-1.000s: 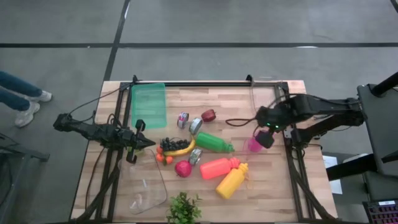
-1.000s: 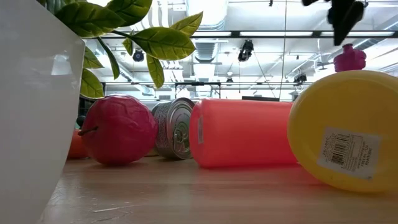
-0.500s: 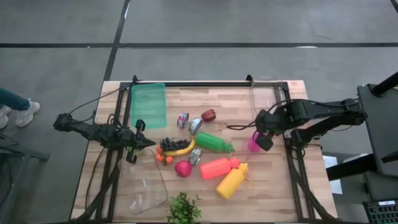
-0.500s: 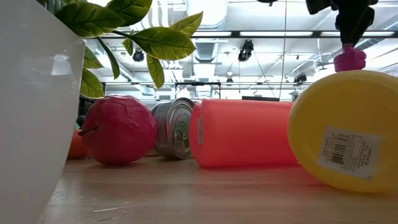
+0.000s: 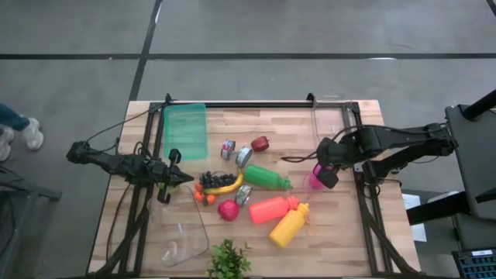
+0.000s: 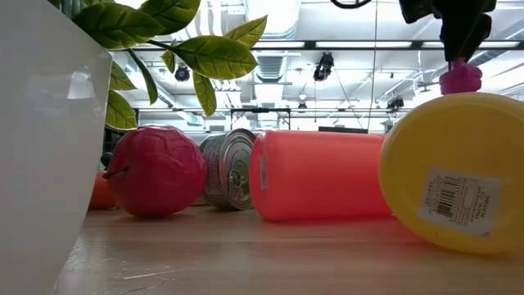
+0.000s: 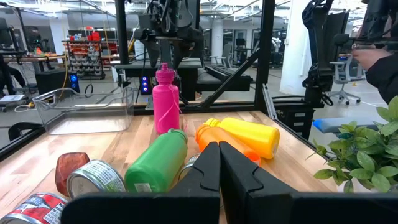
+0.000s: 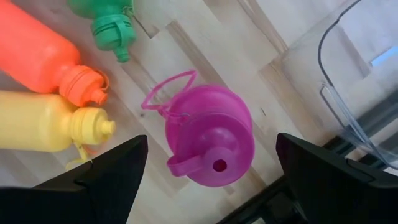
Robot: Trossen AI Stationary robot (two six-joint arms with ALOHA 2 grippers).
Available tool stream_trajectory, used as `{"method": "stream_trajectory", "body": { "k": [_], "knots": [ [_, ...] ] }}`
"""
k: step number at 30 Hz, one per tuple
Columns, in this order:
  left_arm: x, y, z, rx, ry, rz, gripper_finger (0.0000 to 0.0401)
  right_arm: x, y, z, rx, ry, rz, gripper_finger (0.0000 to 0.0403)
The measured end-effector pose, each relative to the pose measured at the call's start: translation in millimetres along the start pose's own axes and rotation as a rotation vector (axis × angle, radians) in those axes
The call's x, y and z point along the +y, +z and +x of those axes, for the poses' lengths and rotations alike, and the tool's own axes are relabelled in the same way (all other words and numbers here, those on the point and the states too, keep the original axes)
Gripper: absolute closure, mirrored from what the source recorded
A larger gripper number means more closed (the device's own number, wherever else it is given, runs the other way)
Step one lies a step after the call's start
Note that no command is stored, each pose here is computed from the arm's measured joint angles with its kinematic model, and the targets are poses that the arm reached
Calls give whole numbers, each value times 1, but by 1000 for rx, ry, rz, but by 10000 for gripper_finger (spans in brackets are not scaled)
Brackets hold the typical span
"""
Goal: Pick & Place Food Item
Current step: Put the pink tumbler bottle into the top right transparent bin
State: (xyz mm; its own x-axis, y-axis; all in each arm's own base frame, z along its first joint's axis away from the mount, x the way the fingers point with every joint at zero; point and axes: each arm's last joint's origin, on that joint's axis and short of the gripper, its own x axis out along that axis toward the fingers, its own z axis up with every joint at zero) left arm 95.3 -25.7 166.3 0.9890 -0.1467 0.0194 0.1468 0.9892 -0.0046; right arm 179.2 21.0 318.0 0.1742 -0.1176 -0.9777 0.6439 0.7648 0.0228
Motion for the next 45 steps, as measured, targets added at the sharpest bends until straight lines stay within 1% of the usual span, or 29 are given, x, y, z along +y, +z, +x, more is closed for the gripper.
{"method": "stream_trajectory", "body": {
  "k": [20, 41, 45],
  "knots": [
    [0, 0, 0, -1, 0, 0, 401, 0, -6, 32, 27, -29, -6, 48],
    [0, 0, 0, 0, 0, 0, 401, 0, -6, 32, 31, -30, -17, 49],
    [0, 0, 0, 0, 0, 0, 401, 0, -6, 32, 32, -31, -17, 59]
  ]
}}
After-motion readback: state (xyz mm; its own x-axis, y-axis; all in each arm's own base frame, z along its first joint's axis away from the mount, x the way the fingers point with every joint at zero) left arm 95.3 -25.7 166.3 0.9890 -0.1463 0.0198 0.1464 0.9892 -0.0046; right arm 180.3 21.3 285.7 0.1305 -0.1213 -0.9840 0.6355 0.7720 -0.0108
